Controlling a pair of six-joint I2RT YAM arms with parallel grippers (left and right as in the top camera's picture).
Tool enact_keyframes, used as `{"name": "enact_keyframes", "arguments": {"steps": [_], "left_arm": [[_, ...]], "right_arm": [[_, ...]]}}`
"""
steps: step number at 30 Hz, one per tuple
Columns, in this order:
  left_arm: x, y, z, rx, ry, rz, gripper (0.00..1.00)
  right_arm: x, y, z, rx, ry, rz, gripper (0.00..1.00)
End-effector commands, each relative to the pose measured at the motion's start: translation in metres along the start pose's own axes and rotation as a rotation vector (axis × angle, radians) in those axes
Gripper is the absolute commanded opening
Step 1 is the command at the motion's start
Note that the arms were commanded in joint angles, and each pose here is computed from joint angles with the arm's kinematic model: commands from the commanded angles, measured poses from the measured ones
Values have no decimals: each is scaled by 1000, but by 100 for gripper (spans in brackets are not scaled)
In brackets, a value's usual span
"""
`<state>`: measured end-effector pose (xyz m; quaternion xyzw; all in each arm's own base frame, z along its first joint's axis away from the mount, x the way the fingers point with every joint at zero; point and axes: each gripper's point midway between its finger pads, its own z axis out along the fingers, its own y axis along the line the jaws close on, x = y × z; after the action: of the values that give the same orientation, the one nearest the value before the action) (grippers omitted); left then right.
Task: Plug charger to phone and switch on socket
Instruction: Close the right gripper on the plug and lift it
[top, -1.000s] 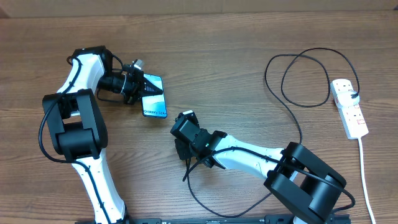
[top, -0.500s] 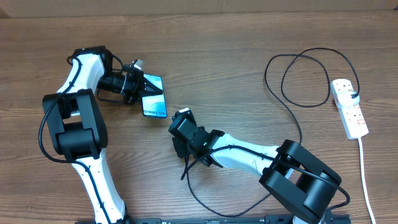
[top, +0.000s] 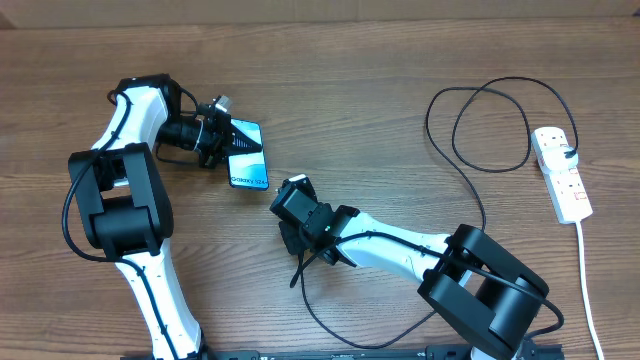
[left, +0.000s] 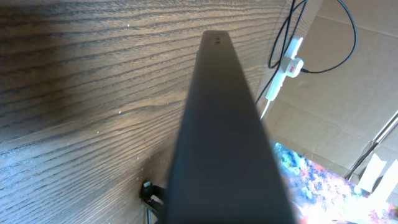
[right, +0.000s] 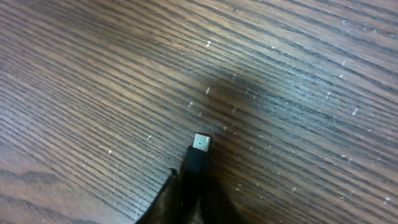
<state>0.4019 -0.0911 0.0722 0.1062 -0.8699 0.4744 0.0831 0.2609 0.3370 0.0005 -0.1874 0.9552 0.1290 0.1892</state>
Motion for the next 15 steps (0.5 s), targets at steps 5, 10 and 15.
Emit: {"name": "enact_keyframes", "arguments": {"steps": [5,10,15], "left_arm": [[3,-12,2,44,8,33,5],[6,-36,-1,183,7,99,4],[6,-47,-3,251,-1,118,4]], "right_arm": [[10,7,5,-63,65,-18,4],[-9,21,-25,-262,81,48,4],[-17,-8,-37,-241,93,68,4]]}}
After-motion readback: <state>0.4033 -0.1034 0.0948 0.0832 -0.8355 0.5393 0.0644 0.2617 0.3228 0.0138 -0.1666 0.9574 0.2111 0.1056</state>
